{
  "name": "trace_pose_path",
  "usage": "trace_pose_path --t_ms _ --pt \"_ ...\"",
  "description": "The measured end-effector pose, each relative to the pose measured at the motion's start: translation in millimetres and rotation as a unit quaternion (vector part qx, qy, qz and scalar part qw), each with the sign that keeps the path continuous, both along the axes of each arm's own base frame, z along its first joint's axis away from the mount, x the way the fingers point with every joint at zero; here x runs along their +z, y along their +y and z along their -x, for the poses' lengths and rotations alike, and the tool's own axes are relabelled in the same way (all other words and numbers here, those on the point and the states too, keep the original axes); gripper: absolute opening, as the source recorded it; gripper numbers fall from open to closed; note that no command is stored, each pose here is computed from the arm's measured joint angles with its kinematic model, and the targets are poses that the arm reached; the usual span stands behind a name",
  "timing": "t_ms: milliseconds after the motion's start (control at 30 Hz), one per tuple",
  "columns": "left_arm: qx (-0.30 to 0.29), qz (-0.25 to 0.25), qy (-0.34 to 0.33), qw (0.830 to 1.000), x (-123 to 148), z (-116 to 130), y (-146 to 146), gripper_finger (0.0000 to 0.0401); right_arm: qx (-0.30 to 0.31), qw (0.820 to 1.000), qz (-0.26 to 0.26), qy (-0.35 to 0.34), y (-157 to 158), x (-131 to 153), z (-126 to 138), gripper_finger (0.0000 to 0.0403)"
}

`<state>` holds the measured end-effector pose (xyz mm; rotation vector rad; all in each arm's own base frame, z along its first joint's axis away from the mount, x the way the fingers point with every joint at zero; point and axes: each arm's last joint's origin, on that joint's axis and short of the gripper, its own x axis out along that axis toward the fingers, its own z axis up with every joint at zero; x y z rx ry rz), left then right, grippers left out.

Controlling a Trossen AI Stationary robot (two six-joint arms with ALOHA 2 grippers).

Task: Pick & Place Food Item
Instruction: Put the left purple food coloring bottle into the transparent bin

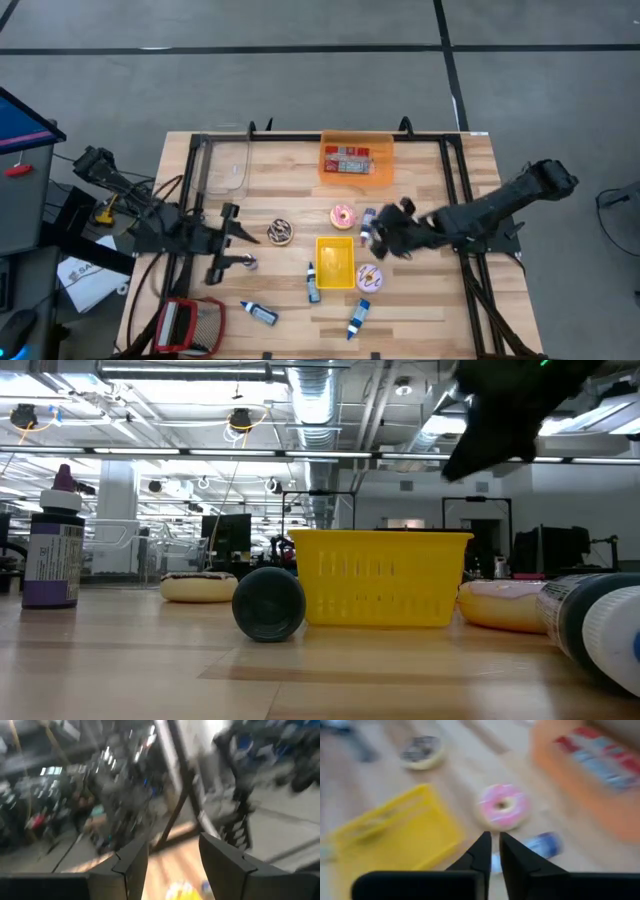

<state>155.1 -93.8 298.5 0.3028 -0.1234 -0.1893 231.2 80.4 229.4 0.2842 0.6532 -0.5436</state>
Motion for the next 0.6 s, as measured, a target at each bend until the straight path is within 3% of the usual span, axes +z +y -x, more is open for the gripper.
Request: trace_pose_path --t_ms 133,200,300,367,600 --pt "0.024 -0.017 0.034 0.999 -1 -9 -8 0.0171 0.031 0.997 -0.033 -0.056 35 9 18 0.0072" --pt "0.075 -0.039 0.066 0.994 -2 -14 -13 0.0171 0.052 0.995 -0.034 -0.082 52 11 26 0.0093" --pt "0.204 -0.075 0.144 0.965 -7 -17 -15 0.0174 0.074 0.989 -0.031 -0.123 76 13 37 0.0127" --pt "0.247 -0.077 0.181 0.949 -6 -18 -17 0.0182 0.082 0.986 -0.017 -0.145 88 14 44 0.0149" --pt "0.249 -0.022 0.311 0.917 2 -19 -26 0.0218 0.093 0.980 0.016 -0.175 105 13 60 0.0211"
